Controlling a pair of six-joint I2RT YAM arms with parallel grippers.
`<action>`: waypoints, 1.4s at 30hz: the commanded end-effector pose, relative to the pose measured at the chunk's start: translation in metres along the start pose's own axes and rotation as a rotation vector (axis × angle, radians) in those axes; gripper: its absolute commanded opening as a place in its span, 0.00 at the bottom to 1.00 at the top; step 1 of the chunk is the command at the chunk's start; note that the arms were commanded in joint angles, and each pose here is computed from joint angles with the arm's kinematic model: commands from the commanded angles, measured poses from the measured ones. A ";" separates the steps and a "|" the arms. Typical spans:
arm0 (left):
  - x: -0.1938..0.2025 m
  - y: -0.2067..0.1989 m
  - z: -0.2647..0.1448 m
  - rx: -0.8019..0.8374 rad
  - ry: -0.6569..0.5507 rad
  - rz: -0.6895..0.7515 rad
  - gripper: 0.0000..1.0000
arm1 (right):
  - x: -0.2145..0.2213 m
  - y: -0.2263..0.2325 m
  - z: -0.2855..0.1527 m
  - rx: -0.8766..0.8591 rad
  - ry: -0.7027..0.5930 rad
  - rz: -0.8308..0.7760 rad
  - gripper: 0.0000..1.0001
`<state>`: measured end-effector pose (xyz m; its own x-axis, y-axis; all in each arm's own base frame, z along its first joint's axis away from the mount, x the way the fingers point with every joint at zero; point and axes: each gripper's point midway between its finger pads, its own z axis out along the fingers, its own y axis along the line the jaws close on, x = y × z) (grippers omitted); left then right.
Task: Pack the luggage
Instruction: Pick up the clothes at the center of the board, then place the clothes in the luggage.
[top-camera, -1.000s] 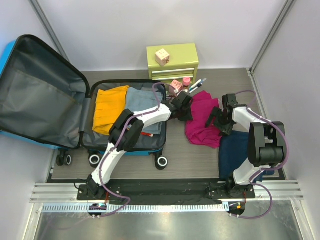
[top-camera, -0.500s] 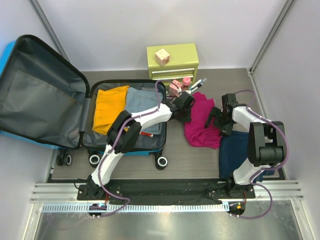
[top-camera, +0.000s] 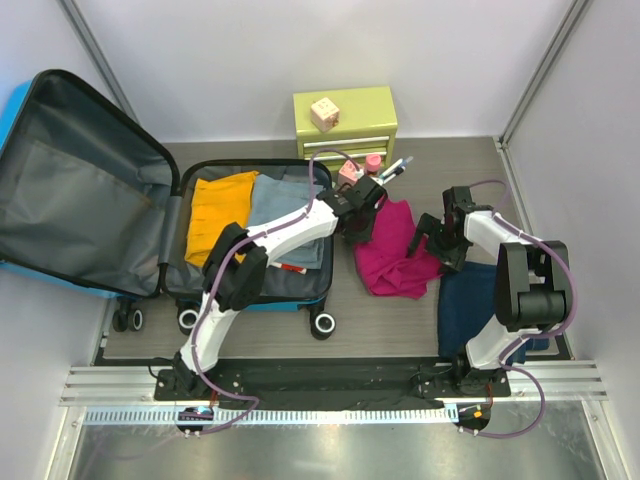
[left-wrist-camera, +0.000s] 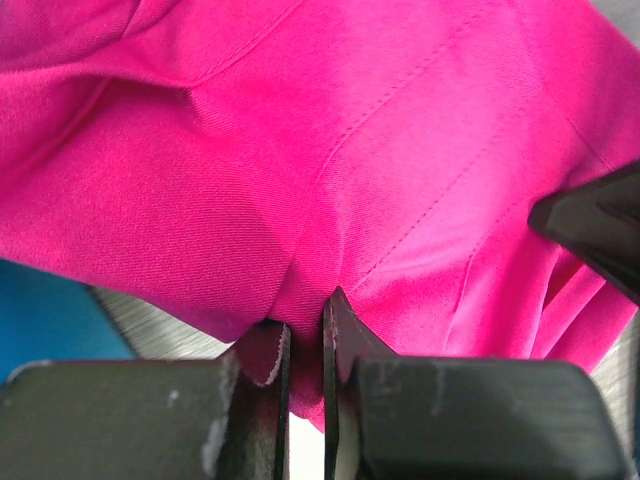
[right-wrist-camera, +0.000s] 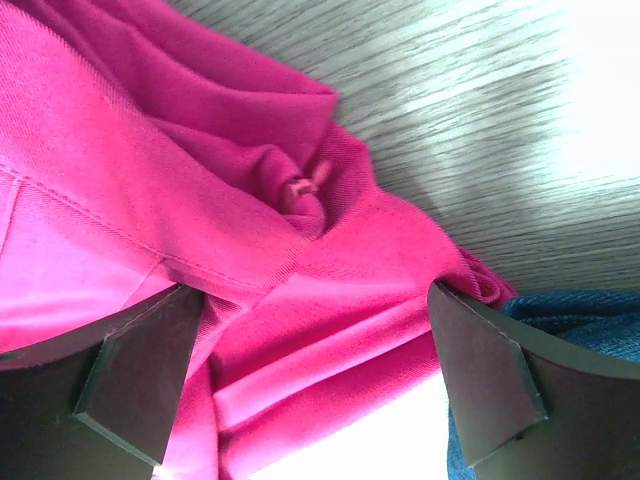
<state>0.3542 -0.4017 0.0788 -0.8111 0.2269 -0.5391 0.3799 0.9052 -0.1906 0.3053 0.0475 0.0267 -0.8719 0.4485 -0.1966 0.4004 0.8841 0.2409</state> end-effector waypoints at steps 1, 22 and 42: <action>-0.043 0.020 -0.062 -0.030 -0.085 0.084 0.00 | 0.001 -0.015 -0.003 0.068 0.008 -0.025 1.00; -0.057 0.056 -0.130 -0.019 -0.056 0.183 0.00 | 0.003 -0.017 0.001 0.074 0.030 -0.037 1.00; -0.078 0.097 -0.202 -0.064 -0.137 0.107 0.00 | 0.007 -0.018 0.003 0.078 0.040 -0.039 1.00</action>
<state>0.3586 -0.2928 0.2014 -0.7684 0.3414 -0.5412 0.4576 0.8844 -0.0918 0.2999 0.0425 0.0234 -0.8848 0.4274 -0.1856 0.3899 0.8973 0.2072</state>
